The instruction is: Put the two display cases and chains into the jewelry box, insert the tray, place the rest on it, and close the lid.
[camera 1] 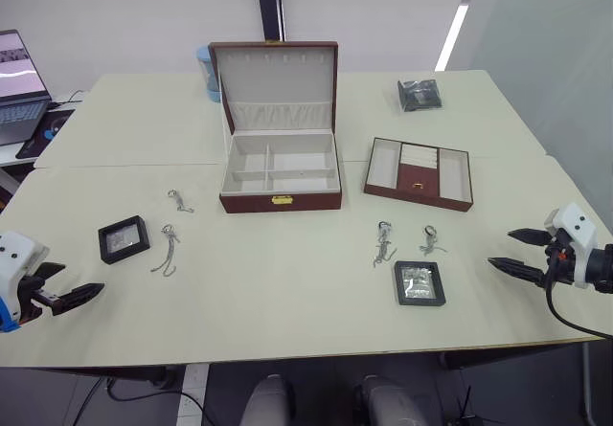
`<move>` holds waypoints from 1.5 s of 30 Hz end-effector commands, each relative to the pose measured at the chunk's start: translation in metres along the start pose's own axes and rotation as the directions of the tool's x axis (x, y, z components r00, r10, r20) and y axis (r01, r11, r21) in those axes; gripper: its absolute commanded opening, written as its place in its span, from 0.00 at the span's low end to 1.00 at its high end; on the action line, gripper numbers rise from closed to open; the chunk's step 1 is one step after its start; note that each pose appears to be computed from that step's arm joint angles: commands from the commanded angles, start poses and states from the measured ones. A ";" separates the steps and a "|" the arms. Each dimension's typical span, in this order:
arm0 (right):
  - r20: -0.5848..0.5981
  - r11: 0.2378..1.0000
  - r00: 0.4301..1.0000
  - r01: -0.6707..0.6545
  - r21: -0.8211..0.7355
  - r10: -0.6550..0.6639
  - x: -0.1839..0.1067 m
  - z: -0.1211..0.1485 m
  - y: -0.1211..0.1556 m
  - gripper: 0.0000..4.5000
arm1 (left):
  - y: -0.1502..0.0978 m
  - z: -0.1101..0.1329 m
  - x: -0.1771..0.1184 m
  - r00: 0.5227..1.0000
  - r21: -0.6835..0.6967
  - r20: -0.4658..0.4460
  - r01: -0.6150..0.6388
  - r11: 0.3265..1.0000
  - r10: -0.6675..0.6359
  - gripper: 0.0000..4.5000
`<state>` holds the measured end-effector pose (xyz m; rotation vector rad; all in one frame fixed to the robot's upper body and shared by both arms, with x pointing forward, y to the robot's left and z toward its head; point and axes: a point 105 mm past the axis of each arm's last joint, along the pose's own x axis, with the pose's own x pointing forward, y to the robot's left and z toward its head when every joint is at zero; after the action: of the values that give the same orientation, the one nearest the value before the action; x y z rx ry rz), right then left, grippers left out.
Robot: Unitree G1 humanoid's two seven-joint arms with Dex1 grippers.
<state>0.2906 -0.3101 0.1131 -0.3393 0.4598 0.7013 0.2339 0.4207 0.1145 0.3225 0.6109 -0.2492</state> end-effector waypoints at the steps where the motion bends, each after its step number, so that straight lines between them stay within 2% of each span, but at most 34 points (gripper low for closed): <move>1: 0.021 0.999 1.000 0.015 -0.039 -0.014 -0.007 0.011 -0.004 1.00 | 0.003 0.007 -0.003 1.000 0.006 0.020 -0.009 1.000 0.009 0.99; 5: 0.029 0.999 0.999 0.015 -0.039 -0.014 -0.006 0.013 -0.004 1.00 | 0.003 0.010 -0.003 0.999 -0.005 0.042 -0.005 1.000 0.006 0.99; 19: 0.036 0.999 0.999 0.016 -0.036 -0.014 -0.006 0.014 -0.004 1.00 | 0.002 0.008 -0.003 1.000 0.022 0.009 -0.014 1.000 0.014 0.99; 27: 0.043 0.999 0.999 0.016 -0.037 -0.014 -0.005 0.015 -0.003 1.00 | 0.006 0.014 -0.003 0.998 0.015 0.033 -0.052 0.999 0.051 0.99; 35: 0.075 1.000 0.997 0.016 -0.027 -0.014 -0.004 0.020 -0.002 1.00 | 0.004 0.012 -0.001 0.998 0.008 0.016 -0.059 0.998 0.059 0.99; 39: 0.177 1.000 0.984 -0.002 0.012 0.000 0.002 0.040 0.003 1.00 | 0.003 0.036 0.004 0.989 -0.028 0.129 -0.075 0.997 0.078 0.99; 42: 0.302 0.999 0.953 0.007 0.040 -0.018 0.017 0.067 0.009 1.00 | -0.006 0.066 0.012 0.961 -0.056 0.263 -0.069 0.996 0.081 0.99; 45: 0.381 0.998 0.923 0.028 0.062 -0.049 0.035 0.088 0.014 1.00 | -0.021 0.089 0.026 0.932 -0.079 0.357 -0.038 0.996 0.064 0.99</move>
<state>0.3259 -0.2484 0.1510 -0.1384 0.1622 0.7126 0.2885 0.3720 0.1477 0.2113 0.3112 -0.2283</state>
